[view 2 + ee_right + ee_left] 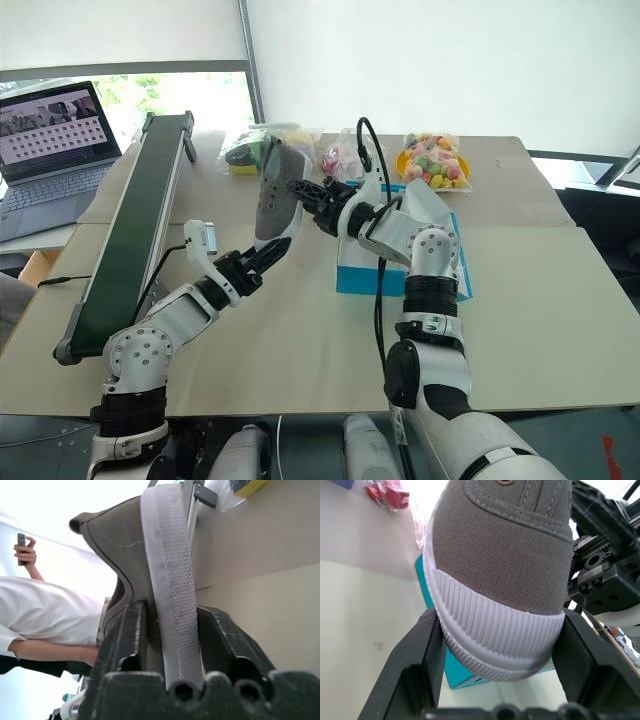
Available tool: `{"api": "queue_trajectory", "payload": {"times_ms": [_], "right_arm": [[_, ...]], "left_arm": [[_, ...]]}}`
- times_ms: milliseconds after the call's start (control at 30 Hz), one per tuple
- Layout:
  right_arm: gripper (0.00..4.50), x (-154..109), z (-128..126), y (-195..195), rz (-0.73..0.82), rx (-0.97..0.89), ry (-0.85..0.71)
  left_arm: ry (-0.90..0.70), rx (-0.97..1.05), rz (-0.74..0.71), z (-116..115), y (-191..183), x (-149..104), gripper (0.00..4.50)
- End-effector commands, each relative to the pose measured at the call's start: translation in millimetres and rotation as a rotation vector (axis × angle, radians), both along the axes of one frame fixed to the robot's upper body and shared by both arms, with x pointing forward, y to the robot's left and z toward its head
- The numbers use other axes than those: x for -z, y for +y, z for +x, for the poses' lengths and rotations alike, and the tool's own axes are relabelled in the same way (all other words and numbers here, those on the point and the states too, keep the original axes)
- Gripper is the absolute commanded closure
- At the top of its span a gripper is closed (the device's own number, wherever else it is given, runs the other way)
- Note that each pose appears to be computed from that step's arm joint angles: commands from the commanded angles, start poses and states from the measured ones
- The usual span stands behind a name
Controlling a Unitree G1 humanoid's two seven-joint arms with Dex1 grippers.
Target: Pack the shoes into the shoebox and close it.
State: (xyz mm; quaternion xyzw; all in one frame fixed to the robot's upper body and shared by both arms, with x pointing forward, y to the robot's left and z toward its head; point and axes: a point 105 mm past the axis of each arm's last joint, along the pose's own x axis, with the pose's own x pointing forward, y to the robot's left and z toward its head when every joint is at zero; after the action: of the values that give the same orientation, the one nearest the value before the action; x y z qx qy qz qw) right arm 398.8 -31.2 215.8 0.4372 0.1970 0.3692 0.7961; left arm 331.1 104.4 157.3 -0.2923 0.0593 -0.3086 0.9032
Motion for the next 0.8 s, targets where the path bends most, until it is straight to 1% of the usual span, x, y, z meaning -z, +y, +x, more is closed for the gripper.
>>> {"api": "queue_trajectory", "payload": {"times_ms": [33,267,333,433,500,600,633,667,700,733,800], "right_arm": [[3.74,-38.6,-4.7,0.0,0.051,0.001,-0.112],[3.74,-59.0,-10.7,0.5,0.093,0.046,-0.159],[3.83,-64.0,-11.7,-1.7,0.112,0.067,-0.163],[3.83,-67.1,-7.3,-13.7,0.093,0.133,-0.171],[3.83,-72.2,-0.2,-32.5,0.060,0.210,-0.185],[3.83,-80.0,7.8,-64.5,-0.039,0.304,-0.201],[3.83,-75.9,10.3,-75.9,-0.101,0.326,-0.173],[3.83,-66.6,13.7,-92.7,-0.217,0.365,-0.142],[3.83,-58.5,15.4,-106.5,-0.300,0.390,-0.110],[3.83,-49.2,14.8,-116.7,-0.394,0.386,-0.085],[3.83,-33.0,13.2,-129.9,-0.527,0.366,-0.038]], "left_arm": [[-0.065,0.036,0.030,-4.9,-7.7,-11.6,1.74],[-0.097,0.027,0.117,-2.3,-10.7,-6.8,1.74],[-0.114,0.035,0.132,-2.5,-12.3,-7.2,0.94],[-0.146,0.050,0.177,-3.7,-15.9,-8.2,0.02],[-0.162,0.051,0.211,-3.9,-16.5,-7.8,0.02],[-0.202,0.059,0.280,-5.6,-14.2,-7.4,0.02],[-0.219,0.069,0.312,-7.1,-12.6,-7.2,0.02],[-0.235,0.080,0.353,-8.2,-8.7,-6.9,0.02],[-0.248,0.090,0.385,-8.8,-6.0,-6.8,0.02],[-0.266,0.100,0.431,-8.7,-2.6,-6.6,0.02],[-0.297,0.132,0.490,-9.1,0.1,-7.1,0.02]]}}
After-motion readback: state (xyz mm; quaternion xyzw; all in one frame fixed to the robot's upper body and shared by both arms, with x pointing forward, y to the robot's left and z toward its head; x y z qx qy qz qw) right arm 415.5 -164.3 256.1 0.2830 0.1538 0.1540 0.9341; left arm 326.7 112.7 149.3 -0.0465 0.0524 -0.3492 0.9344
